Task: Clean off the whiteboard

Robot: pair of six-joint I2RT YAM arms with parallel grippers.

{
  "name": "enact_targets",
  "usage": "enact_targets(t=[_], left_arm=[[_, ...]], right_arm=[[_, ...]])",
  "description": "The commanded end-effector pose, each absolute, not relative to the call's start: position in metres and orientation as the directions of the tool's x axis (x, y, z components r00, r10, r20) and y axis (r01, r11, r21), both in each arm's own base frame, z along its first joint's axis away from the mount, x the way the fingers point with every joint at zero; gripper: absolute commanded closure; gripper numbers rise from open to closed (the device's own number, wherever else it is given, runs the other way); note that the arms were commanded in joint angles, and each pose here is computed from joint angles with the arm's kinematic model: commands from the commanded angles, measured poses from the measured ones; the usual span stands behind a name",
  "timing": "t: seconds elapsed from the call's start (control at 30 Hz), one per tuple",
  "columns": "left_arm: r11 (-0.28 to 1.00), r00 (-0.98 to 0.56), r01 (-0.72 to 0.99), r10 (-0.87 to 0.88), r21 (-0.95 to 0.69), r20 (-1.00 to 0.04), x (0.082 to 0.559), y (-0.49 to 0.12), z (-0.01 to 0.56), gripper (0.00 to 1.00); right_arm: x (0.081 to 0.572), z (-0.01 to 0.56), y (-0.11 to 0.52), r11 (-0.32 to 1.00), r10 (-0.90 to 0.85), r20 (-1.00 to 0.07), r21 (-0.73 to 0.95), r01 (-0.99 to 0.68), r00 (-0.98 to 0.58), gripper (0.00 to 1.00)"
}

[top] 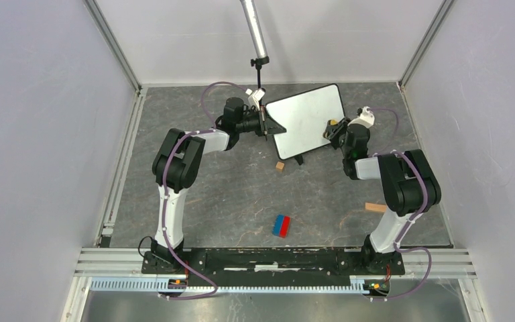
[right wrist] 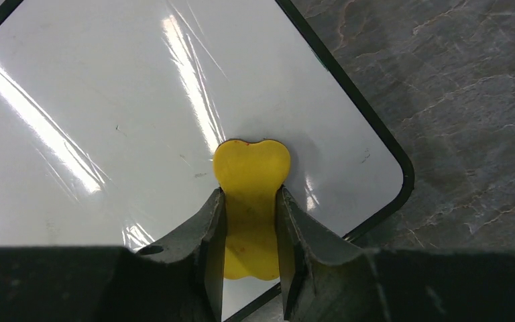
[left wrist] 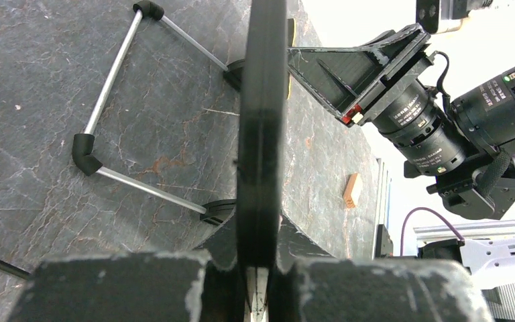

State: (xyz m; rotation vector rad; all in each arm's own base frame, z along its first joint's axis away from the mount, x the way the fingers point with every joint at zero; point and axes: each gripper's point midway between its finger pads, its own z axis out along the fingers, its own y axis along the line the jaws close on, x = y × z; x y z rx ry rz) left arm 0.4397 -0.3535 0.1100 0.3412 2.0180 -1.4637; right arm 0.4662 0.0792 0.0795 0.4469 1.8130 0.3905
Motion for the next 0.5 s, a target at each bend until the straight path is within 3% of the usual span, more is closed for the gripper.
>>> enact_targets(t=[0.0,0.3,0.47], left_arm=[[0.485,-0.882,0.332,-0.145,-0.809,-0.449,0.429,-0.335,0.05,0.98],[0.487,-0.883,0.329,-0.146,-0.809,-0.447,0.43,-0.335,0.048,0.98],[0.488,-0.882,0.33,-0.145,-0.808,-0.448,0.43,-0.334,0.048,0.98]], right_arm=[[0.448,0.043,0.095,0.878,0.469,-0.796,0.467,0.105,-0.383,0.74],[0.448,0.074,0.202,0.908,0.339,-0.86,0.405,-0.106,-0.382,0.75],[0.466,0.094,0.191,0.943,0.26,-0.908,0.312,-0.115,-0.328,0.74]])
